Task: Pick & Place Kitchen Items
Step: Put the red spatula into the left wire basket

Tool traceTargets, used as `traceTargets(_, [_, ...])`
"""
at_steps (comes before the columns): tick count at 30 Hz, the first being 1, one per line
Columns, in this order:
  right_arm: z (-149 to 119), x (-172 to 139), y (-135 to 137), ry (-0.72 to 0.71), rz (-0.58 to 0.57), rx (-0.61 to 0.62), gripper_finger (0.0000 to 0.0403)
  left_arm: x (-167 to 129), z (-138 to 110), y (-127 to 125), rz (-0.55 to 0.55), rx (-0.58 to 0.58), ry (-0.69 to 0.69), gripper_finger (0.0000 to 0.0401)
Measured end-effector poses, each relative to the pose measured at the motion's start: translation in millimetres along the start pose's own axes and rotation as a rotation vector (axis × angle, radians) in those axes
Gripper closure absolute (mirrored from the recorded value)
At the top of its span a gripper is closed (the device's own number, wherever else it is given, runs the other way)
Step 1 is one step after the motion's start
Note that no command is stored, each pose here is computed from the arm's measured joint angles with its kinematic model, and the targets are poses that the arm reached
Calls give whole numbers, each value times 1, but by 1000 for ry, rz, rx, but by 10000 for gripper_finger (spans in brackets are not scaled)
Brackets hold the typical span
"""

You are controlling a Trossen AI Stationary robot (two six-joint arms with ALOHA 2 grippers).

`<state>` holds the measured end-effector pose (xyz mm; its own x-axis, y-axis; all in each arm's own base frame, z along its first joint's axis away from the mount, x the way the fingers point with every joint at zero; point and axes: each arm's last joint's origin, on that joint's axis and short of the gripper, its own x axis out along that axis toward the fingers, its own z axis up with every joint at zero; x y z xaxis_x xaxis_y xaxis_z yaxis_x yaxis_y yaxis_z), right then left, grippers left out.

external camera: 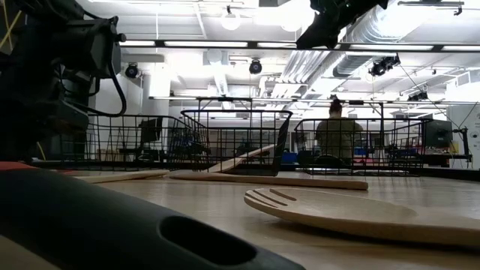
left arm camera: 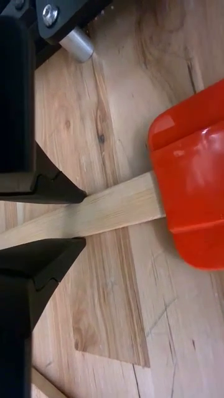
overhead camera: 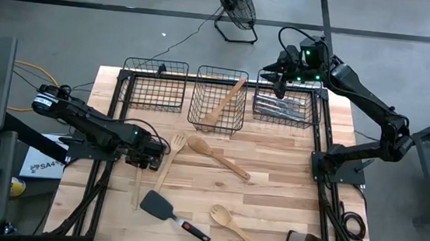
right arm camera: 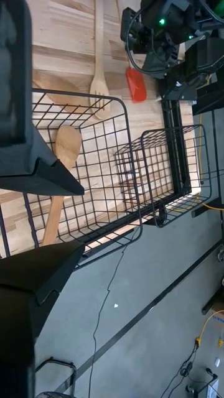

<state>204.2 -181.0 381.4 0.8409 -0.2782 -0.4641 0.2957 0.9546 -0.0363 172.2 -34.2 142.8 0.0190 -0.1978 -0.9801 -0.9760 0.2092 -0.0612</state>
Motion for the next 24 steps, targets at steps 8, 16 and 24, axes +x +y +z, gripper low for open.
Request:
traceTargets(8, [0, 0, 0, -1, 2, 0, 280, -12, 0, -11, -44, 56, -58, 353])
traceTargets(16, [0, 0, 0, -1, 3, -6, 280, -13, 0, -10, -22, 64, -68, 399])
traceTargets(24, [0, 0, 0, -1, 3, -7, 280, -13, -1, -9, -18, 36, -55, 392])
